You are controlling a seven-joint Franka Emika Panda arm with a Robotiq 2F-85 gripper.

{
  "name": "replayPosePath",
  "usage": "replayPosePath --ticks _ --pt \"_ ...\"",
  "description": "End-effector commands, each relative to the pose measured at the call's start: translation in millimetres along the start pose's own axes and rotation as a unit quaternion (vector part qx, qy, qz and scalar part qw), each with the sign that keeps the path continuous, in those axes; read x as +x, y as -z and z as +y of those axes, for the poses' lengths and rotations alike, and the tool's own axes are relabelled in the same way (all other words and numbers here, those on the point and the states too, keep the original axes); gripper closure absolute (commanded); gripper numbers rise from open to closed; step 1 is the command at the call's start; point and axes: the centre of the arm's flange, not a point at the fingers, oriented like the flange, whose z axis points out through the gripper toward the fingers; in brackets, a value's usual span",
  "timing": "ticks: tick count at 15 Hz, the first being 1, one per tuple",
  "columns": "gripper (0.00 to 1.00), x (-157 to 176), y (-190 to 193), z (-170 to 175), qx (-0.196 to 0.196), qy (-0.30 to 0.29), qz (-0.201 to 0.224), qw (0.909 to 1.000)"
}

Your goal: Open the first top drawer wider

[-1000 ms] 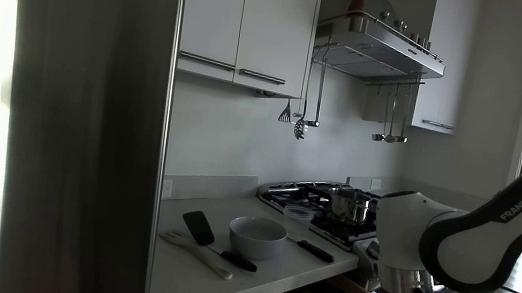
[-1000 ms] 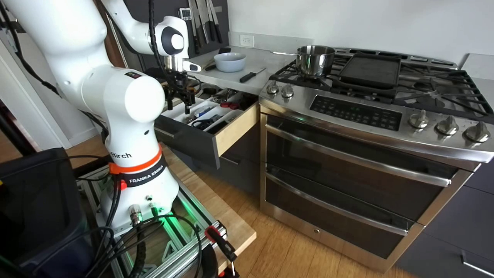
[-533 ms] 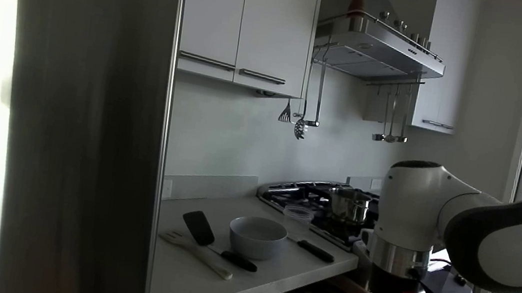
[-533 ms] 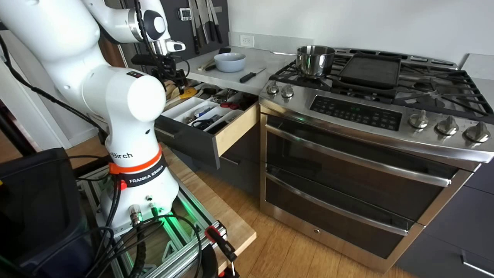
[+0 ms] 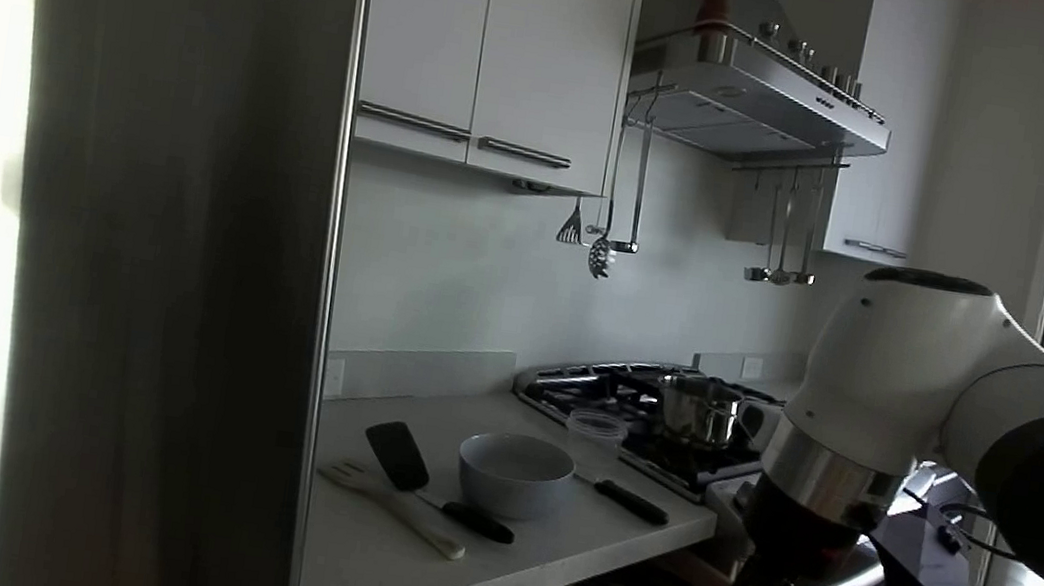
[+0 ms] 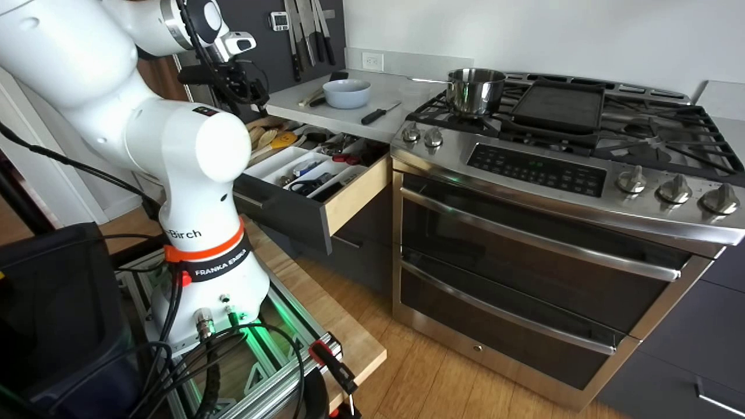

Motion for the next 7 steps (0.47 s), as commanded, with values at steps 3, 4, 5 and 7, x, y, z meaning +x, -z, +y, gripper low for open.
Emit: replayPosePath --ticks 3,4,5,7 --pt "0.0 -11.3 18.8 -2.1 0.003 0.005 0.026 0.9996" --pt "0.0 -15.4 22.9 -1.9 0.003 0.006 0.032 0.9995" --pt "0.0 -18.8 25.9 -1.7 0.002 0.007 0.037 0.9993" --pt "0.0 -21.9 27.5 -0.3 0.001 0.007 0.04 0.9992"
